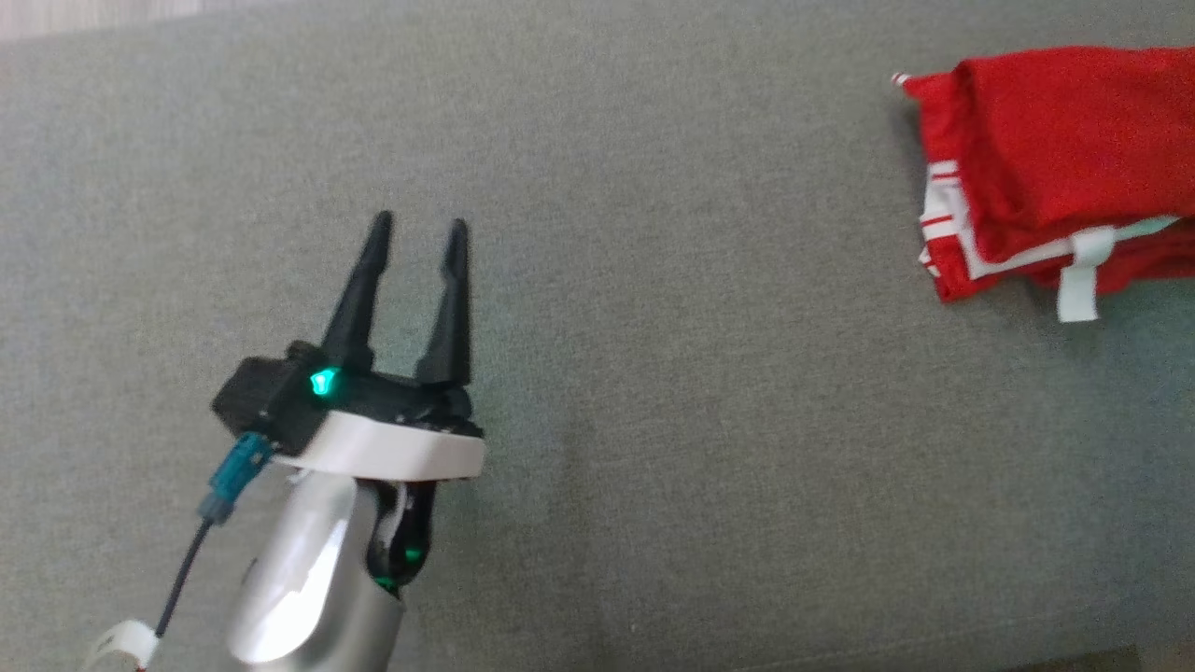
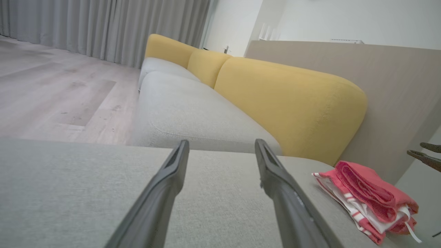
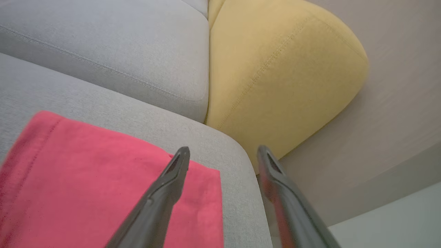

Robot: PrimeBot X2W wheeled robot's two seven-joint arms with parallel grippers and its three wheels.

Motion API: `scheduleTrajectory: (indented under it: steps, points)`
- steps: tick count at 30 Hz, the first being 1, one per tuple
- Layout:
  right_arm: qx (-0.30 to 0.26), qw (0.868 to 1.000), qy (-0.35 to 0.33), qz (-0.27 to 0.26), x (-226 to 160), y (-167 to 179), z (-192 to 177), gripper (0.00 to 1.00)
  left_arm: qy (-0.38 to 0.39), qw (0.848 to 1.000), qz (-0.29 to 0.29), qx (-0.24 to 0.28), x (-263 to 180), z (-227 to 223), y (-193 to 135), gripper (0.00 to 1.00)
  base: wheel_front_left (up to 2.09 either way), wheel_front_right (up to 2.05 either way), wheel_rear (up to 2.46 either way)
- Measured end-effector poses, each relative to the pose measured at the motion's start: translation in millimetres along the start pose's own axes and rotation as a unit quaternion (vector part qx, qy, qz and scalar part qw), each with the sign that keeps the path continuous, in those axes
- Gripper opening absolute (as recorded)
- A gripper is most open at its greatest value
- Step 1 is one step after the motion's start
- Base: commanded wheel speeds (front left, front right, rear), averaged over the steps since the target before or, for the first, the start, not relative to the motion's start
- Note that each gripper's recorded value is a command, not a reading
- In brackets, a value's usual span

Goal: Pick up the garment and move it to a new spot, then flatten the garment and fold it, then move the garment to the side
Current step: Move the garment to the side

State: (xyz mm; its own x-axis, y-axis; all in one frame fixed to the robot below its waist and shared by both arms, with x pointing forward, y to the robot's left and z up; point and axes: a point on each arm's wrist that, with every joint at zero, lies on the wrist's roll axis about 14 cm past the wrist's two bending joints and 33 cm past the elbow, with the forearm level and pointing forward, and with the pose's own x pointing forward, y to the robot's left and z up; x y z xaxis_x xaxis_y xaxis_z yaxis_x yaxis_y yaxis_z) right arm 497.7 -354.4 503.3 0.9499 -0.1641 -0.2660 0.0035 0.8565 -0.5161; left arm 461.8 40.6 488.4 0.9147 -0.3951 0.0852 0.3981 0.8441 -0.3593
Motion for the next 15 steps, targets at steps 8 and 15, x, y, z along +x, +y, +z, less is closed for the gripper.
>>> scheduleTrajectory:
  steps: [8,15]
  points:
    - [0.021,0.995,-0.091,0.038,-19.7,33.5,64.5,1.00,-0.031,0.999,0.031,0.014,-16.7,28.7,9.8,1.00,0.00,0.00,0.00]
    - [0.099,0.973,-0.198,0.069,-55.0,62.4,131.9,1.00,-0.049,0.997,0.058,0.022,-45.7,45.7,15.8,1.00,0.00,0.00,0.00]
